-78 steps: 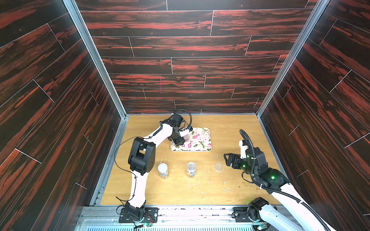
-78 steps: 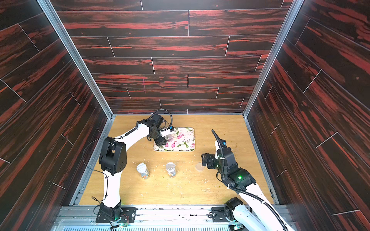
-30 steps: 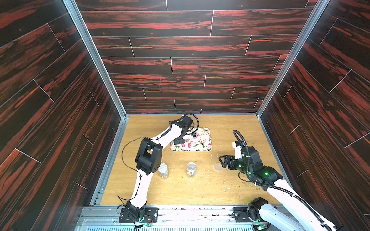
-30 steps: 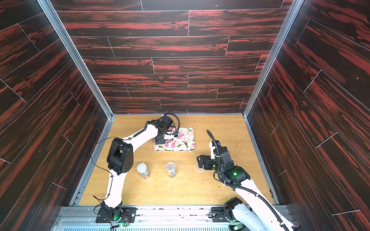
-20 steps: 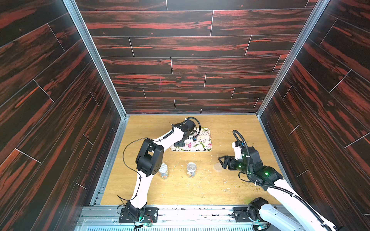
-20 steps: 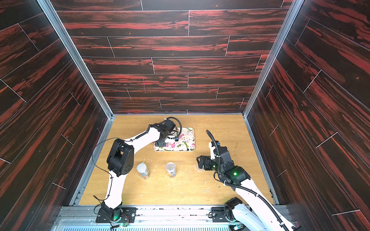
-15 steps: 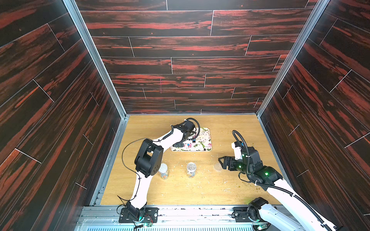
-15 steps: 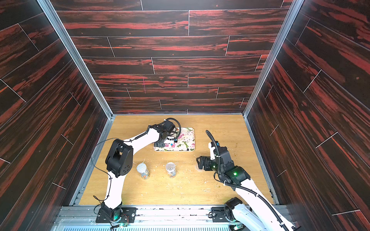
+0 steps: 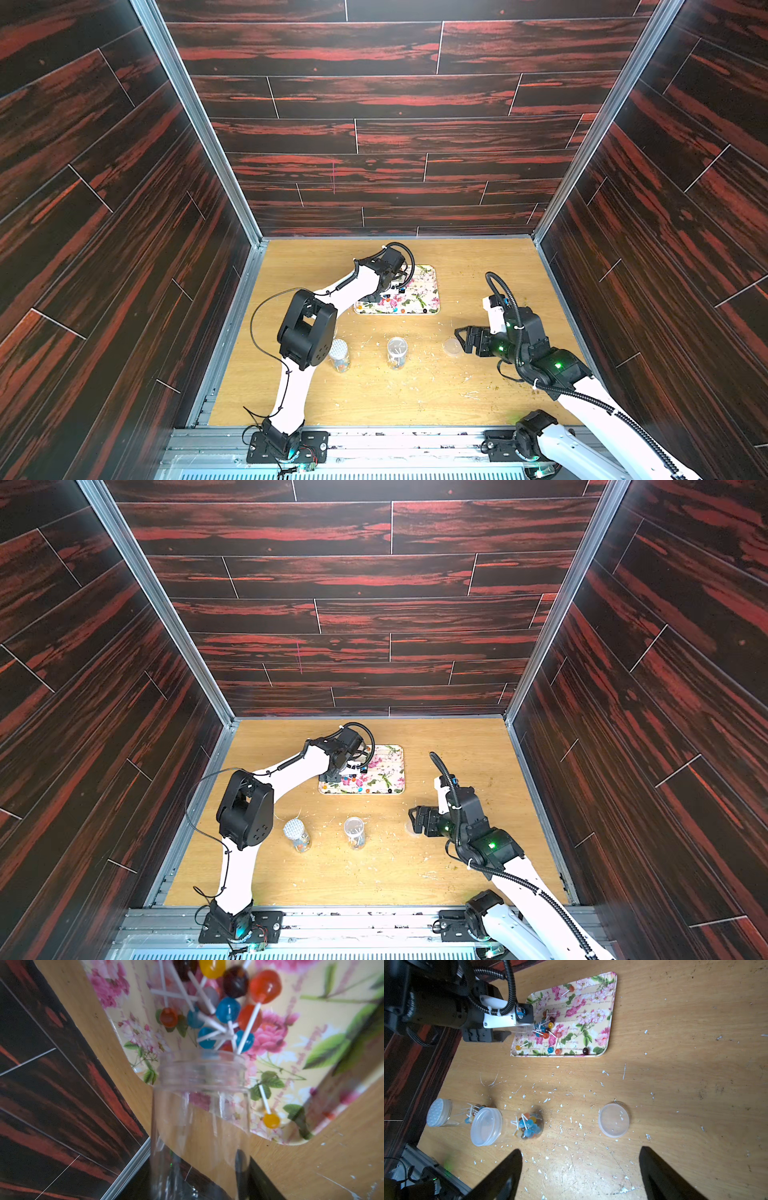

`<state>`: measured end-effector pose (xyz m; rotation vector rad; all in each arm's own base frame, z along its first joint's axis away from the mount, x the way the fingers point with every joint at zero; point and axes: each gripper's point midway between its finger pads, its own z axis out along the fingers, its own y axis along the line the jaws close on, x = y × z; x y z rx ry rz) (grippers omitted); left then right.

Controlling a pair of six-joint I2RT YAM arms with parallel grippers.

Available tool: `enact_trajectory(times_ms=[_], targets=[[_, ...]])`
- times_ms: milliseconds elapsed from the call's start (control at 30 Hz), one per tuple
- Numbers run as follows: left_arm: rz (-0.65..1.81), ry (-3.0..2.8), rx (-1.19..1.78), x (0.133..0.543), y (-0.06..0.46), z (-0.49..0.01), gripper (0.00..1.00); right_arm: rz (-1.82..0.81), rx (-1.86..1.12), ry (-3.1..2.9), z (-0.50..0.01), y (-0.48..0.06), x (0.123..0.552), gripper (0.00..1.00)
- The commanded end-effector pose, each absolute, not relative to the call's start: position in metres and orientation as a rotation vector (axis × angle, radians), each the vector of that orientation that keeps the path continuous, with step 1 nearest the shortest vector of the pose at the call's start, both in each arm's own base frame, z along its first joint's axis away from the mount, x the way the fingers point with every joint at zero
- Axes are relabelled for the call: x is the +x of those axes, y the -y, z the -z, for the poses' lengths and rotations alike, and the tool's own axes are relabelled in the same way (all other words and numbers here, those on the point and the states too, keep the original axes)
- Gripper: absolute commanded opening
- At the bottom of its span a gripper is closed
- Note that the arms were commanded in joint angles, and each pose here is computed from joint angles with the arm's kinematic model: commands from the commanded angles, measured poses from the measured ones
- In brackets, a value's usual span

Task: Pour the candies out of the jar
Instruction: 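Pour the candies out of the jar onto the tray.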

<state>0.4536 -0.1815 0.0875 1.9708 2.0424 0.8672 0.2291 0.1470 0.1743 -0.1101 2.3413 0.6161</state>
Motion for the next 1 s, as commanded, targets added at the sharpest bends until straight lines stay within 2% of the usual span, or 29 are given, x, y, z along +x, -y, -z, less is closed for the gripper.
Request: enact_trajectory(times_ms=[0, 433, 733, 967], targets=[[-0.911, -1.964, 1.947, 0.457, 0.186, -0.124, 0.39, -0.598, -0.093, -2.352, -0.174, -0.142, 0.227, 0.91], [-0.834, -2.015, 1.862, 0.452, 0.191, -0.131, 0.38, -0.571, -0.093, -2.308, -0.191, -0.136, 0.228, 0.91], [-0.894, -1.961, 1.912, 0.448, 0.19, -0.143, 0.4, -0.561, -0.085, -2.3, -0.192, -0.131, 0.224, 0.91], [-0.906, -1.991, 1.932, 0.444, 0.186, -0.128, 0.4, -0.576, -0.081, -2.314, -0.188, -0.133, 0.223, 0.91]])
